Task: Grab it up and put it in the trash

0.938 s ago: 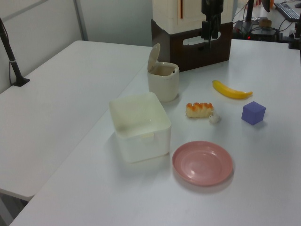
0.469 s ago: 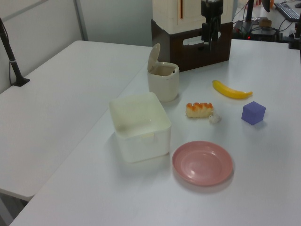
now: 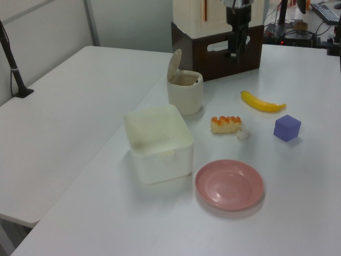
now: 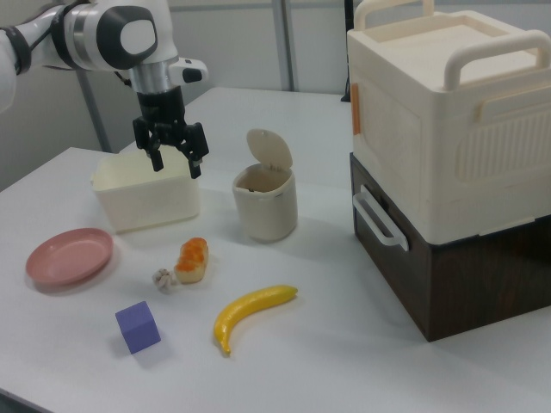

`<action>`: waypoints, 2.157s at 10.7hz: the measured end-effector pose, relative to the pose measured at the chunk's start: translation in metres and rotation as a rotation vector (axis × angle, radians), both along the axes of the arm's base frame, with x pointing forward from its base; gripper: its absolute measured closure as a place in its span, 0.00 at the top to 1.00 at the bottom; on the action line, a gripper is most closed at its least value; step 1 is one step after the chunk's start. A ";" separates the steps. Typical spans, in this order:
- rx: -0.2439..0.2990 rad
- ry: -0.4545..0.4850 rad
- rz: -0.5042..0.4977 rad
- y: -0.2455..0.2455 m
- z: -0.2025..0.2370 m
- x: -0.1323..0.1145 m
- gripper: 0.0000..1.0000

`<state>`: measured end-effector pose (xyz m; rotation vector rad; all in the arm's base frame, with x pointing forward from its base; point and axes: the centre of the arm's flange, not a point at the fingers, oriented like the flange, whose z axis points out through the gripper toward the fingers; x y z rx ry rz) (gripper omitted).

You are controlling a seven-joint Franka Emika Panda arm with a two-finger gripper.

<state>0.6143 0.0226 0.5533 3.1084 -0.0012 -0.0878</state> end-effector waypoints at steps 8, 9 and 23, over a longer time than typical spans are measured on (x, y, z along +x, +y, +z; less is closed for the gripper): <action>0.005 0.091 0.015 0.059 -0.148 -0.004 1.00; 0.003 0.078 -0.023 0.069 -0.171 -0.010 1.00; 0.001 0.047 -0.080 0.092 -0.232 -0.037 0.07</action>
